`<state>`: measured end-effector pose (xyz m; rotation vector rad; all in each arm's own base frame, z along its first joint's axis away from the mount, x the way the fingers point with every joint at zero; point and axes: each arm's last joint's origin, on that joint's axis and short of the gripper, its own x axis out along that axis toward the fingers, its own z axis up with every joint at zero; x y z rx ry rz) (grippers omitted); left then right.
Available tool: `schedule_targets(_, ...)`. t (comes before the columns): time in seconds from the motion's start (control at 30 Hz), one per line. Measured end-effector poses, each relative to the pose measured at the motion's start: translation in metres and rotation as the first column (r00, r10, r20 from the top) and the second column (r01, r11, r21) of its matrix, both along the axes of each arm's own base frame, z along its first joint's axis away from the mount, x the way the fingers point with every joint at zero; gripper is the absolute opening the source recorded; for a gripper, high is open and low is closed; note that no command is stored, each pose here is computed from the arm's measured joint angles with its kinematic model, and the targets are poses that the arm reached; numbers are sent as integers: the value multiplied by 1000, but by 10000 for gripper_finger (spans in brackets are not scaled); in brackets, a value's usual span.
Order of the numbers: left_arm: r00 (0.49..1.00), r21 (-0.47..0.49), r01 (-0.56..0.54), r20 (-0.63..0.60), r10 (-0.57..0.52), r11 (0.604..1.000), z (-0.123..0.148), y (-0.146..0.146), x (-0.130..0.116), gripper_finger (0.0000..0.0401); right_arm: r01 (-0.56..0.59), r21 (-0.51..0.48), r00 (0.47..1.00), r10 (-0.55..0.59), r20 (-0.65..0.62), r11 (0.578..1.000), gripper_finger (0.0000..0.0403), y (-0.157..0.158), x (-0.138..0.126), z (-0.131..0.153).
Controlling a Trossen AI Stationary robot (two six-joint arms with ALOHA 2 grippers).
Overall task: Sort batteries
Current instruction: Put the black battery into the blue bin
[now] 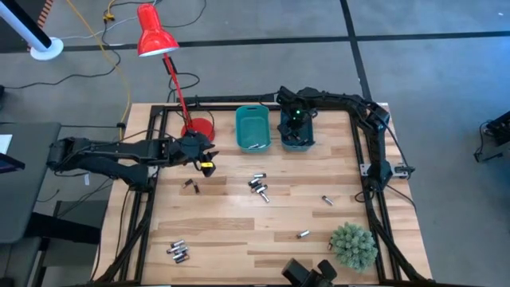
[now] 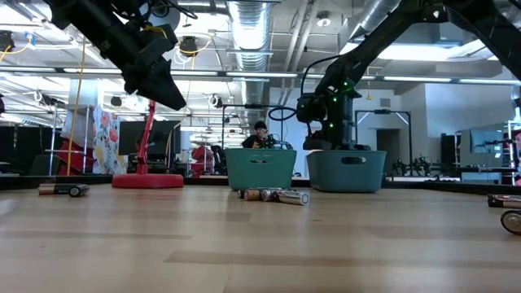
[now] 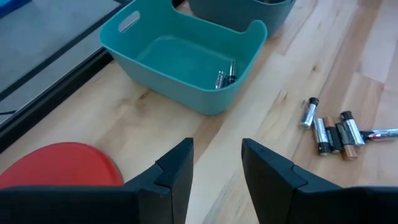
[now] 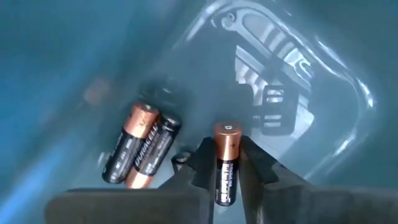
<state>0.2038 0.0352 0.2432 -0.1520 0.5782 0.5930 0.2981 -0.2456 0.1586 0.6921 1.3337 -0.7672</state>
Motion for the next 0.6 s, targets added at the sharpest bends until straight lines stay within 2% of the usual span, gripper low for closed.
schedule_targets(0.17,1000,8,-3,-6,3,1000,0,2,0,130,23,6,1000,-23,-4,1000,88,0,-1,0)
schedule_targets(0.4,997,80,60,-62,-55,995,0,2,0,130,29,10,1000,-29,-8,1000,139,1,-2,1)
schedule_targets(0.6,995,80,79,-71,-74,994,0,2,0,130,36,-23,999,-35,36,999,164,7,-8,31)
